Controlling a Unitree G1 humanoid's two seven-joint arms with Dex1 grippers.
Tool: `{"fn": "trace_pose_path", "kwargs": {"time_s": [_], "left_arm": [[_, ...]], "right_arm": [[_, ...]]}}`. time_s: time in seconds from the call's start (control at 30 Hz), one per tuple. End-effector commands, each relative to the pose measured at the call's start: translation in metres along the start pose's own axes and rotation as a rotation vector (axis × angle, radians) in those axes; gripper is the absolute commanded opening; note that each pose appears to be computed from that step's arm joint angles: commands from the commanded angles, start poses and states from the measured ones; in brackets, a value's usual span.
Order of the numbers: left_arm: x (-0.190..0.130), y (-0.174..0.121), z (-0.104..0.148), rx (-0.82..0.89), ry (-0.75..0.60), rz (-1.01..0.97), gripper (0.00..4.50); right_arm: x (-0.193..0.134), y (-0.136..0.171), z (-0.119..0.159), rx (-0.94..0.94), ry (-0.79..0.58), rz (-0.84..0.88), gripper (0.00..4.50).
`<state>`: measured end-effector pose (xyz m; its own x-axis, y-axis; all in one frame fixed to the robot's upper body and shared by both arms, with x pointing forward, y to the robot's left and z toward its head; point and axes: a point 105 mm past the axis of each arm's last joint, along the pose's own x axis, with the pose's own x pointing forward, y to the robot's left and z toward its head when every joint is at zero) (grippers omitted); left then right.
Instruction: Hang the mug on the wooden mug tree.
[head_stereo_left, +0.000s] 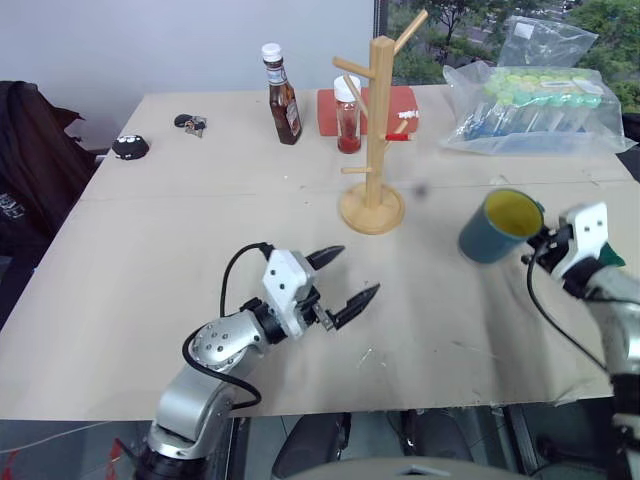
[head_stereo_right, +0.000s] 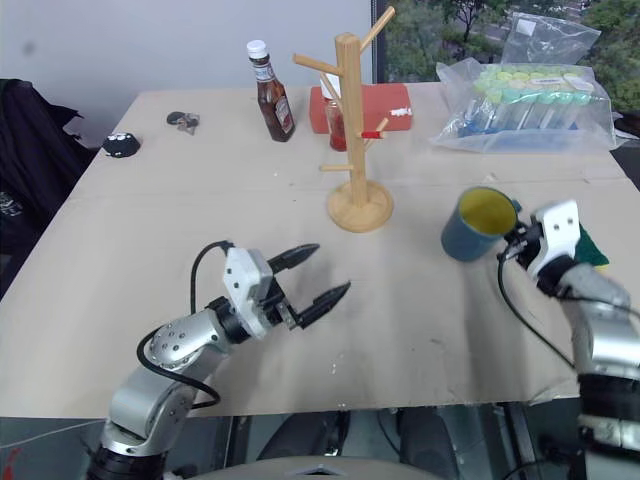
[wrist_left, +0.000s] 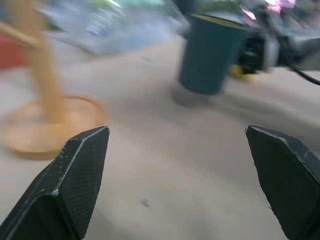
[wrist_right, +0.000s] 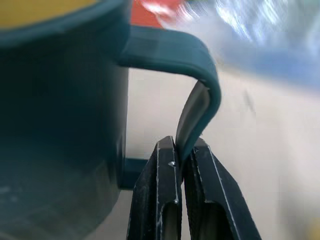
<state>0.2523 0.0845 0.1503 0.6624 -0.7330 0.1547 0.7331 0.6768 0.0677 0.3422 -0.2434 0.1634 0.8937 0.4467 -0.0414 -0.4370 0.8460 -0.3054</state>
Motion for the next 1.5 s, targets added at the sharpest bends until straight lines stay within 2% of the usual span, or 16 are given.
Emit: {"fn": "trace_pose_path", "kwargs": {"time_s": [0.03, 0.1, 0.2, 0.37, 0.53, 0.7, 1.07, 1.17, 1.3, 1.43, 1.5], "left_arm": [[-0.001, 0.012, 0.023, 0.027, -0.149, 0.106, 4.5], [-0.003, 0.009, 0.032, 0.02, -0.232, 0.102, 4.5], [-0.005, 0.009, 0.036, 0.009, -0.288, 0.085, 4.5], [-0.012, 0.009, 0.045, 0.006, -0.375, 0.056, 4.5], [-0.015, 0.008, 0.048, 0.024, -0.409, 0.052, 4.5], [-0.013, 0.004, 0.046, 0.044, -0.409, 0.039, 4.5], [-0.011, 0.002, 0.047, 0.05, -0.423, 0.048, 4.5], [-0.01, 0.003, 0.049, 0.046, -0.433, 0.05, 4.5], [-0.011, 0.004, 0.051, 0.04, -0.449, 0.065, 4.5], [-0.01, 0.004, 0.052, 0.037, -0.455, 0.067, 4.5], [-0.009, 0.003, 0.052, 0.037, -0.451, 0.062, 4.5]], "right_arm": [[0.014, 0.013, 0.05, -0.146, -0.016, 0.171, 0.03], [0.024, 0.027, 0.08, -0.239, 0.002, 0.297, 0.03], [0.035, 0.036, 0.105, -0.322, -0.005, 0.353, 0.03], [0.053, 0.055, 0.134, -0.437, 0.033, 0.442, 0.03], [0.073, 0.059, 0.157, -0.508, 0.075, 0.42, 0.03], [0.085, 0.062, 0.17, -0.545, 0.068, 0.441, 0.03], [0.1, 0.071, 0.172, -0.596, 0.107, 0.485, 0.03], [0.105, 0.068, 0.175, -0.595, 0.103, 0.467, 0.85], [0.11, 0.061, 0.181, -0.577, 0.091, 0.432, 2.76], [0.111, 0.053, 0.183, -0.552, 0.088, 0.405, 4.47], [0.107, 0.045, 0.182, -0.528, 0.096, 0.393, 4.47]]}}
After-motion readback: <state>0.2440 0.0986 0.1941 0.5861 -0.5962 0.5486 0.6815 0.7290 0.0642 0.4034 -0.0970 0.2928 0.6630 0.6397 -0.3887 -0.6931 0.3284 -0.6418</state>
